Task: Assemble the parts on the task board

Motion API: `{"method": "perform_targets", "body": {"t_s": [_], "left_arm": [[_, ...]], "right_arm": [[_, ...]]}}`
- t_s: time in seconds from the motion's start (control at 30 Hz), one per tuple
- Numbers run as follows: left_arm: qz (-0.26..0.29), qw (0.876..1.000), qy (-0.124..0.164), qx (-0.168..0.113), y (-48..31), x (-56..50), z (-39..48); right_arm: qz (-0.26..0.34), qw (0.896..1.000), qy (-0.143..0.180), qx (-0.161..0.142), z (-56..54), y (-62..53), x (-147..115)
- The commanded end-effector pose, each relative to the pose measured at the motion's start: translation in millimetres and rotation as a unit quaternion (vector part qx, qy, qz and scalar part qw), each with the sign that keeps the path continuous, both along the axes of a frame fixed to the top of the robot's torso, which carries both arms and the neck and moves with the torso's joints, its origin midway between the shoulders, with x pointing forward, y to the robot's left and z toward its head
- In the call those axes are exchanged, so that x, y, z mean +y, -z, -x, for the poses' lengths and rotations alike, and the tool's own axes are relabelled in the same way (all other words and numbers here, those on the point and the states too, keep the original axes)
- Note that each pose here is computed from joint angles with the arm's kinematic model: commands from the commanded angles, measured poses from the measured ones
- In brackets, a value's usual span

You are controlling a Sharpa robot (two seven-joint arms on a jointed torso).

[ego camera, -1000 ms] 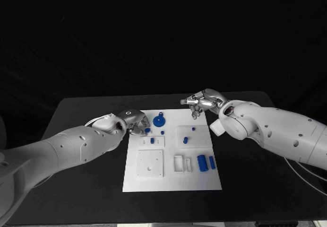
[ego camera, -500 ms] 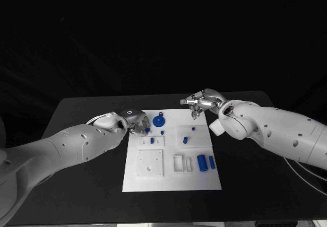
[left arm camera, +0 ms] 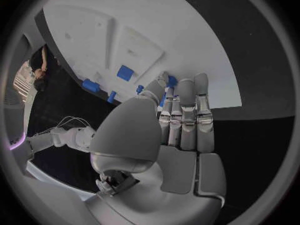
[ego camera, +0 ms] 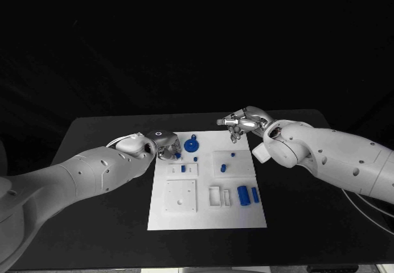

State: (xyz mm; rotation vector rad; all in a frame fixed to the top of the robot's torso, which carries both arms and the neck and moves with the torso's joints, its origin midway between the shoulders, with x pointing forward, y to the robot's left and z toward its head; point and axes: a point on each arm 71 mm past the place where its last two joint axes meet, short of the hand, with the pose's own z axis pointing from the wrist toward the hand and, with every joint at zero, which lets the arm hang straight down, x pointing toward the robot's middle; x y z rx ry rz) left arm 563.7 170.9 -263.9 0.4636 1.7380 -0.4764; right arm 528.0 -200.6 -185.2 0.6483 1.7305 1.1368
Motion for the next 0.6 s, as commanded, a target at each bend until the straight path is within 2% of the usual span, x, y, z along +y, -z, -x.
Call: {"method": "perform_targets", "body": {"t_s": [0.03,0.37,0.6], "left_arm": [[-0.048,0.998,-0.008,0.032,19.7,4.8,6.0],[-0.046,0.999,-0.003,0.018,21.6,3.8,7.6],[-0.017,1.000,-0.003,-0.017,16.0,7.6,7.3]], "right_arm": [[0.001,1.000,-0.008,-0.002,0.9,-0.1,1.8],[0.000,1.000,-0.009,-0.002,1.5,-0.5,2.3],[0.000,1.000,-0.009,-0.003,1.6,-0.6,2.5]]}}
